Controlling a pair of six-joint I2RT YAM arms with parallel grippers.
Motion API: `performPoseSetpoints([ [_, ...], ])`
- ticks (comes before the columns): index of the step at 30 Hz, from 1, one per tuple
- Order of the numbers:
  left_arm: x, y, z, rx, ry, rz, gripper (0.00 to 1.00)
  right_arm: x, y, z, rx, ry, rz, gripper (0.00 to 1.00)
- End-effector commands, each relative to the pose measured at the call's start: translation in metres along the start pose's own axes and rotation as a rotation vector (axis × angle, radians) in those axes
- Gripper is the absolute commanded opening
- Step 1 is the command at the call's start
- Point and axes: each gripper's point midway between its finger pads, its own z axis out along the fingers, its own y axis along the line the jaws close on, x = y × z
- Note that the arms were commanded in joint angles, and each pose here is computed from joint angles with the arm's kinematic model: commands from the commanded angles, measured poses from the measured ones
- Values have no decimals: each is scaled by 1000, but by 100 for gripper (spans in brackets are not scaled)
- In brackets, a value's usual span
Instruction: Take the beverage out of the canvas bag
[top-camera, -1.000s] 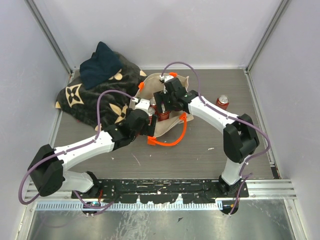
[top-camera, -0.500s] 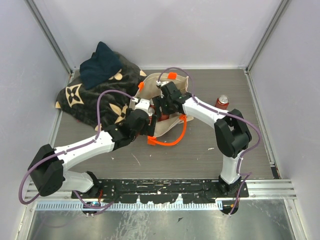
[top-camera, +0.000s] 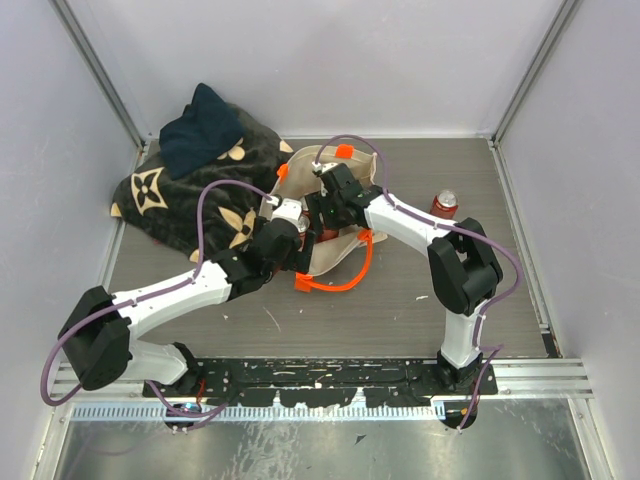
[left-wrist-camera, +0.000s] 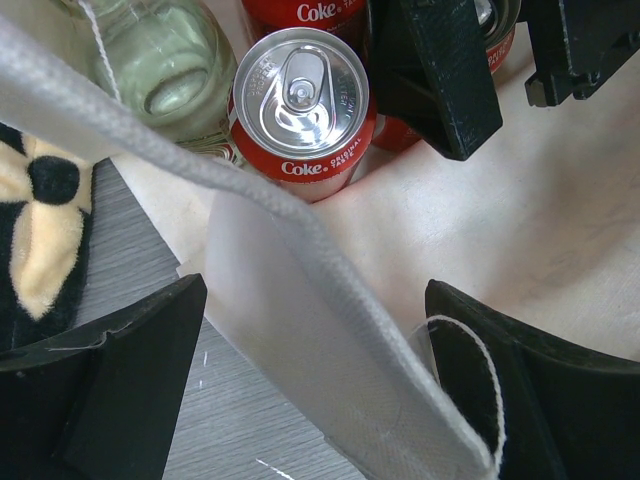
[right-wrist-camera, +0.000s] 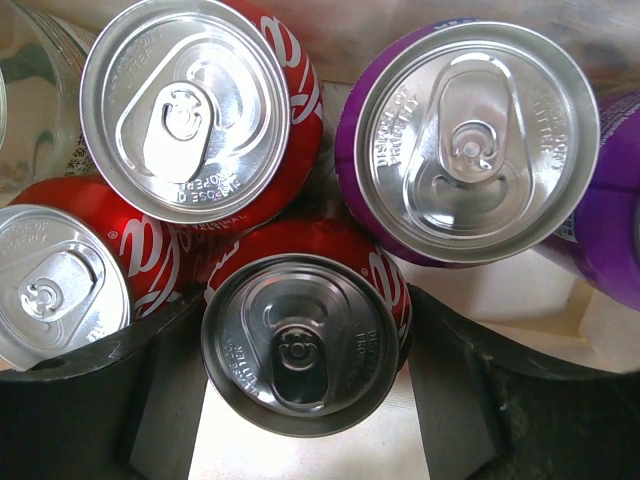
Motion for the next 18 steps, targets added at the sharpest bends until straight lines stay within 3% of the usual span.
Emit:
performPoseSetpoints([
  [1, 2, 4, 0, -21, 11, 24, 98, -38, 9, -19, -19, -123, -1, 1],
  [8, 1, 3, 1, -17, 9, 31, 98, -79, 15, -65, -2, -269, -19, 1],
  [18, -5, -1, 6, -19, -3, 51, 98, -141, 16, -163, 18, -521, -10, 1],
])
